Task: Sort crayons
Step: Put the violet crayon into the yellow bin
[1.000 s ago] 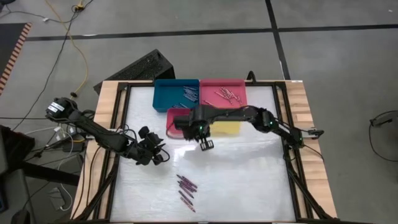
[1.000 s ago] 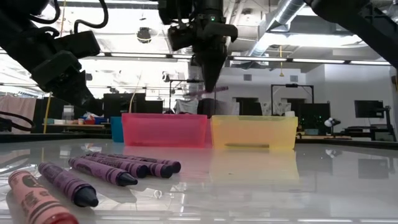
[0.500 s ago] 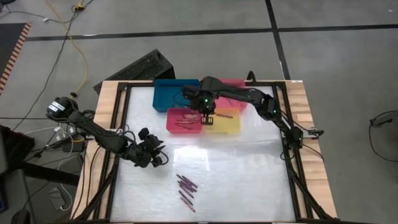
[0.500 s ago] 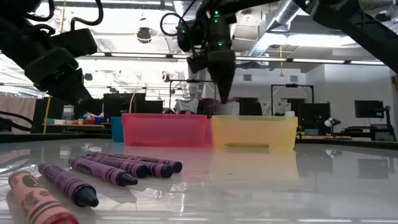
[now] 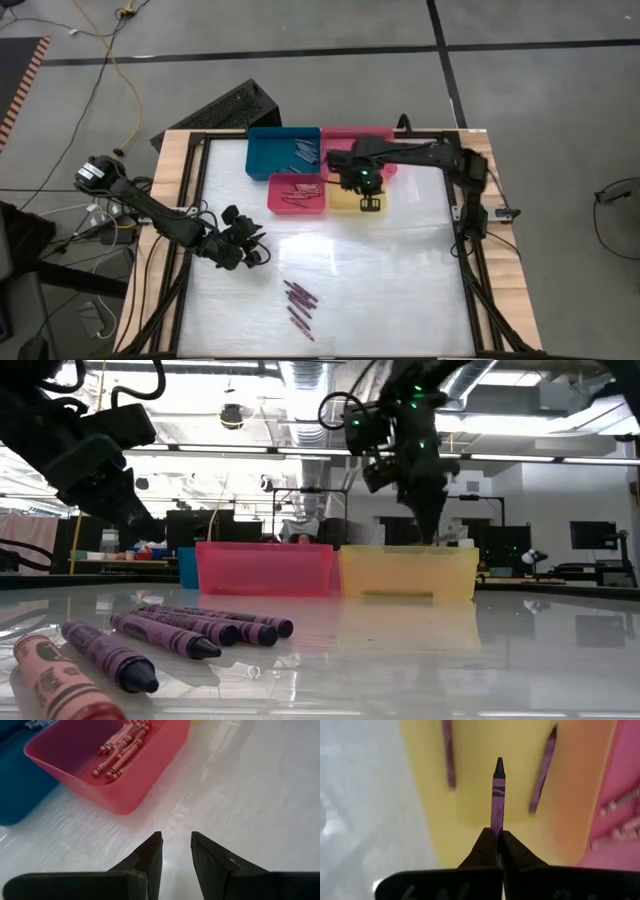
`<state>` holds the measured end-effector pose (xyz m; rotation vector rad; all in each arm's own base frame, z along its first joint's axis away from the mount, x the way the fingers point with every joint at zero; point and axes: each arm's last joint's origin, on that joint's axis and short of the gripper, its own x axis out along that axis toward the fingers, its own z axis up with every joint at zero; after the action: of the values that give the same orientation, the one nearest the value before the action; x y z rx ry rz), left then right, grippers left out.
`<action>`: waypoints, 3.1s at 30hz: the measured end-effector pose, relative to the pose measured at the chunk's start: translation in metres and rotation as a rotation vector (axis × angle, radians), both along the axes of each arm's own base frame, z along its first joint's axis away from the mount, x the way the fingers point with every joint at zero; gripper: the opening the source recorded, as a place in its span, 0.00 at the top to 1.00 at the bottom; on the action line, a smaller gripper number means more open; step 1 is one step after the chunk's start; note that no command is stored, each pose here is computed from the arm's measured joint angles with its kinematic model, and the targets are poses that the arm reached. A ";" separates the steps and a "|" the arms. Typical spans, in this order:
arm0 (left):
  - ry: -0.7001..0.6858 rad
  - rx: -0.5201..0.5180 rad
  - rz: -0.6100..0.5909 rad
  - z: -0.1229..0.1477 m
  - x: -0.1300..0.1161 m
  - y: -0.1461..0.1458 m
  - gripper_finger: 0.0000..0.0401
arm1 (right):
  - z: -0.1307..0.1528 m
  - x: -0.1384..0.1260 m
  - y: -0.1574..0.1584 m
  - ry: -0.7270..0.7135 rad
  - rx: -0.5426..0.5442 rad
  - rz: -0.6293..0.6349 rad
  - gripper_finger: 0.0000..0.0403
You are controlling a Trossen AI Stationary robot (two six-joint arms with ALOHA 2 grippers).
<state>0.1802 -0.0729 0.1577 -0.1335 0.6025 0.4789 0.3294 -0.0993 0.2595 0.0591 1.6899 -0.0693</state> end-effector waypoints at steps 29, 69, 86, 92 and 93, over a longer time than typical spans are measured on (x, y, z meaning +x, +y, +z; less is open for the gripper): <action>0.012 -0.009 0.005 -0.001 -0.001 0.000 0.77 | -0.079 0.005 -0.006 -0.381 -0.107 -0.037 0.88; -0.001 -0.001 -0.015 0.001 0.001 -0.001 0.77 | 0.002 0.072 0.258 -0.814 0.007 0.329 0.78; 0.008 -0.076 -0.033 0.000 0.001 -0.002 0.77 | -0.074 0.082 0.297 -0.676 0.019 0.335 0.78; 0.005 -0.067 -0.026 0.000 0.001 -0.002 0.77 | -0.077 0.085 0.299 -0.698 0.032 0.302 0.78; 0.006 -0.066 -0.025 0.000 0.001 -0.002 0.77 | -0.077 0.085 0.299 -0.698 0.034 0.293 0.78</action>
<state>0.1809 -0.0747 0.1572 -0.1869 0.6251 0.4351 0.4143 0.1992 0.1829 -0.1279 0.9874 0.1827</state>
